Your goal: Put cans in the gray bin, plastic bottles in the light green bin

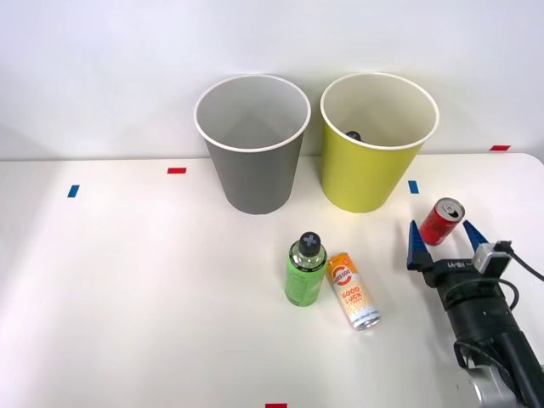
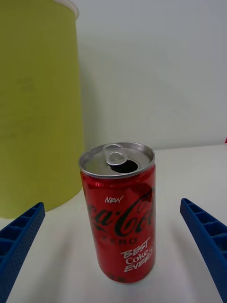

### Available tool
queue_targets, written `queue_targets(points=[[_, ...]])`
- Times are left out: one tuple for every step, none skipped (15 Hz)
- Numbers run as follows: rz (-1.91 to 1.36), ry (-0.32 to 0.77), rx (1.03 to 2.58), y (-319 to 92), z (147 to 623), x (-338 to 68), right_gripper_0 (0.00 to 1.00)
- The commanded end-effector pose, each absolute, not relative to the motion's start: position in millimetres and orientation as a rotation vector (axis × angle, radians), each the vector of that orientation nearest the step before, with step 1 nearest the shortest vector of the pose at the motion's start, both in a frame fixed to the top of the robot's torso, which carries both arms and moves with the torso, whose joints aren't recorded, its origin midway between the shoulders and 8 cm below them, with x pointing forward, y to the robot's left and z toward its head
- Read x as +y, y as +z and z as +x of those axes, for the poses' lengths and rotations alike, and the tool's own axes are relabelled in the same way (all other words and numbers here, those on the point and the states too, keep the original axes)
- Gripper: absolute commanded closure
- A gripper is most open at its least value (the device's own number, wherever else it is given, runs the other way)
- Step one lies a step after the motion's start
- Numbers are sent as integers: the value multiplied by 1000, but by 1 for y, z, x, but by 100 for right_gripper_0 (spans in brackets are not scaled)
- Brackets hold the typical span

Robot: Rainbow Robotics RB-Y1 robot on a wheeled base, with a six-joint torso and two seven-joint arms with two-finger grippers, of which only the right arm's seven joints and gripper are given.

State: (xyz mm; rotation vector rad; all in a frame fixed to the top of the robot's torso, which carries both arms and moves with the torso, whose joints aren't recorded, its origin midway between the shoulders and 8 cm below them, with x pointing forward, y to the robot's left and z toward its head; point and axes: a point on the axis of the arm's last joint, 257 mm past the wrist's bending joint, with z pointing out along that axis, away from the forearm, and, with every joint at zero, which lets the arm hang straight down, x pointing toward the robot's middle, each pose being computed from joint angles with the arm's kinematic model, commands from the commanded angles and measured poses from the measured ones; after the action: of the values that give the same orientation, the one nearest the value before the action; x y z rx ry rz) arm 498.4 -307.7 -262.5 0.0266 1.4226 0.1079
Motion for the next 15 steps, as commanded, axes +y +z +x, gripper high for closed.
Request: queue_targets(points=[[22, 113, 1420, -259, 516, -305, 0], [25, 116, 1425, -258, 519, -304, 0], [23, 120, 1425, -254, 525, -302, 0], [22, 120, 1425, -253, 527, -302, 0], [22, 124, 1418, -249, 530, -300, 0], [20, 122, 1417, -247, 531, -299, 0], [18, 119, 1421, -248, 532, -300, 0], [16, 116, 1423, -249, 531, -300, 0], [9, 110, 1423, -249, 531, -300, 4], [4, 102, 1424, -249, 531, -301, 28], [2, 97, 1423, -249, 531, -302, 50], [-3, 90, 1424, -249, 531, -303, 78], [-10, 83, 1424, -249, 531, -303, 91], [-11, 79, 1425, -249, 531, -304, 95], [-10, 76, 1426, -249, 531, -305, 98]])
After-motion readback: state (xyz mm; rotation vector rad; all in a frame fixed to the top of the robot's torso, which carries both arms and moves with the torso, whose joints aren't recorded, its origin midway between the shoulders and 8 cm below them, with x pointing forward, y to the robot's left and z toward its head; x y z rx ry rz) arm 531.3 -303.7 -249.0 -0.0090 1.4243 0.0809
